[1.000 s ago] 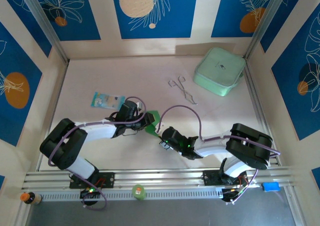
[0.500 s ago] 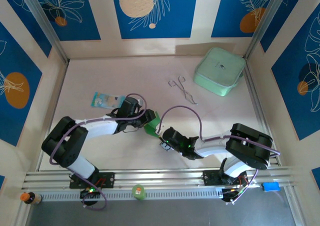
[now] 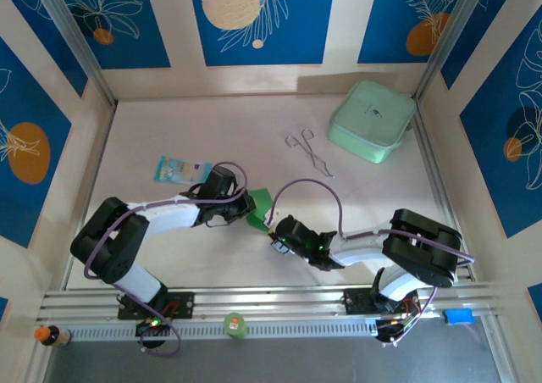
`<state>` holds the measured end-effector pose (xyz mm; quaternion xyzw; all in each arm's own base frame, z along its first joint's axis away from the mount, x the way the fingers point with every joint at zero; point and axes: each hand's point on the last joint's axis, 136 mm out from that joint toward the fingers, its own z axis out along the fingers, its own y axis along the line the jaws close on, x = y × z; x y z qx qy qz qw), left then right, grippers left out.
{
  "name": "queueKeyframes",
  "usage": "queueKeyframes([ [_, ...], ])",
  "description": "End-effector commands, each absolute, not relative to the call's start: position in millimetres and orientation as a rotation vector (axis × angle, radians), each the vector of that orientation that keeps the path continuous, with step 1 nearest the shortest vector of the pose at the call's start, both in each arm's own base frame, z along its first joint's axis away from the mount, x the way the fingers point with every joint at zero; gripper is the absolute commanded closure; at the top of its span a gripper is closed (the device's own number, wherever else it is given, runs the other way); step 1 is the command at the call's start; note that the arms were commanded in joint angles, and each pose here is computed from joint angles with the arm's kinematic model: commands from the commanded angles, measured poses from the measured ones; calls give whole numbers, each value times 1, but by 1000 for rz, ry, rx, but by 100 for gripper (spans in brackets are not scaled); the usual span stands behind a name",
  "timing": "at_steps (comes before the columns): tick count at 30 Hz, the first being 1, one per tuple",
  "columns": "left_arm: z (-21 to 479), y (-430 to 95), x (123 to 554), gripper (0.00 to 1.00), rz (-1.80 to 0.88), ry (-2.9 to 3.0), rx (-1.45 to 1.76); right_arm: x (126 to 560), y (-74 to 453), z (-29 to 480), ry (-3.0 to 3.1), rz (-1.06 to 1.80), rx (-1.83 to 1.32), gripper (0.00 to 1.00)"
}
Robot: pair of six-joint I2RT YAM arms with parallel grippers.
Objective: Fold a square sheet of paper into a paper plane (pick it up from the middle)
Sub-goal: Fourth fold the wing at the center of the table.
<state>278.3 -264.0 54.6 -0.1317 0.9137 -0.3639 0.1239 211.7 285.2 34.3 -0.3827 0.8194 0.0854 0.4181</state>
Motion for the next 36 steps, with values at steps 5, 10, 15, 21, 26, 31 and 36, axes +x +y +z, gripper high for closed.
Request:
queueKeyframes([
  [5,62,-265,283,96,-1089,2654,-425,214,280,36,2032,158,-967,73],
  [10,64,-266,282,96,-1096,2651,-423,215,283,38,2011,146,-987,72],
  [15,65,-266,283,96,-1100,2648,-423,219,282,39,2006,121,-980,71],
  [21,64,-267,283,96,-1107,2650,-419,218,287,40,1995,133,-996,70],
  [26,63,-267,282,96,-1107,2653,-418,217,292,41,1981,157,-1009,70],
  [31,64,-267,282,96,-1108,2652,-418,215,293,41,1980,165,-1019,70],
  [36,64,-267,283,96,-1106,2650,-419,216,289,40,1985,149,-1007,75],
])
